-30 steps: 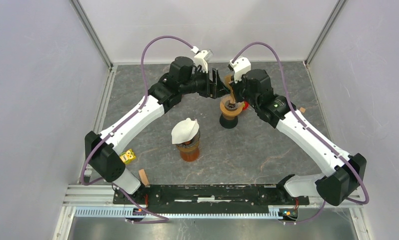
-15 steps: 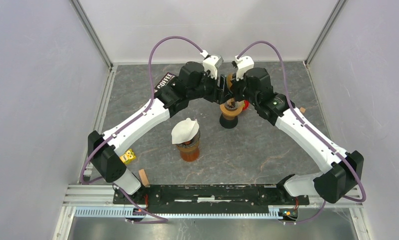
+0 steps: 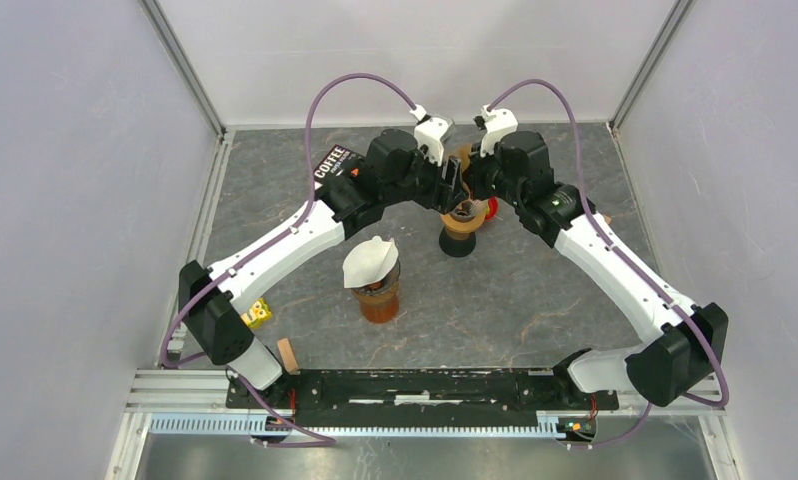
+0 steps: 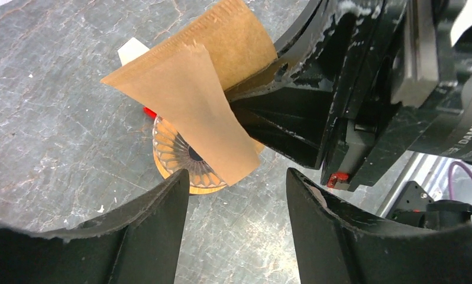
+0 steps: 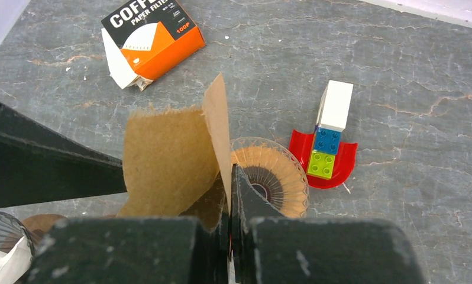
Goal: Place the coffee filter in the dripper
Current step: Pick up the coffee filter from the coffee filter holder, then place the coffee filter at the center of the board.
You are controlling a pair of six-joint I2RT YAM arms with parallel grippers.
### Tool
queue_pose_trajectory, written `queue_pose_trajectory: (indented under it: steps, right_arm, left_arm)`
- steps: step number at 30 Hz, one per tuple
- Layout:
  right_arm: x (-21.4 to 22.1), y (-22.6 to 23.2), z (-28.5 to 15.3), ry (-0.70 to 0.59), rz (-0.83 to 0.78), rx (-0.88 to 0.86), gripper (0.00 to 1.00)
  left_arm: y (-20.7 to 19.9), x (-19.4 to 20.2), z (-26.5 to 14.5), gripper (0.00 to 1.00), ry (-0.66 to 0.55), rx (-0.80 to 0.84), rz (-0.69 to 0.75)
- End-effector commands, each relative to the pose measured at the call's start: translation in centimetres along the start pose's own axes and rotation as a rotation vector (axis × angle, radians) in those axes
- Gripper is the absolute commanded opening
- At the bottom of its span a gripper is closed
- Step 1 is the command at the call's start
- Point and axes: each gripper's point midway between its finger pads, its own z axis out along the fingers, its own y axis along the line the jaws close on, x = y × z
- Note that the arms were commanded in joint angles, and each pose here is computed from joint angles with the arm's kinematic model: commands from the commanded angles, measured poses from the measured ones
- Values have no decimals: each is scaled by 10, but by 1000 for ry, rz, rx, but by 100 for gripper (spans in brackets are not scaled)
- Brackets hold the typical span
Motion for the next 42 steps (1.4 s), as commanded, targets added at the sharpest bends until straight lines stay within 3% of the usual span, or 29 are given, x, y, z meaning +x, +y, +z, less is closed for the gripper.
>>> queue_pose_trajectory:
  steps: [1,8,19,36,38,42]
  right_arm:
    - [-8,2,1,-38,47,-31,0]
    - [-3,6,3,-25,78,-68,0]
    - [-4,10,1,-41,69,-109,0]
    - [-6,16,-2,-56,45,-149,0]
    - [-6,16,-2,-57,34,-149,0]
    - [-8,16,-5,-69,-24,-163,0]
  left_arm:
    - [7,-3,4,67,-26,-42,99]
    - [13,0,13,67,-32,-97,146]
    - [2,2,10,65,-35,-28,159]
    - [12,-6,3,18,-55,-77,194]
    - [11,-10,-2,18,-63,-65,194]
    - [10,-21,-19,33,-86,23,167]
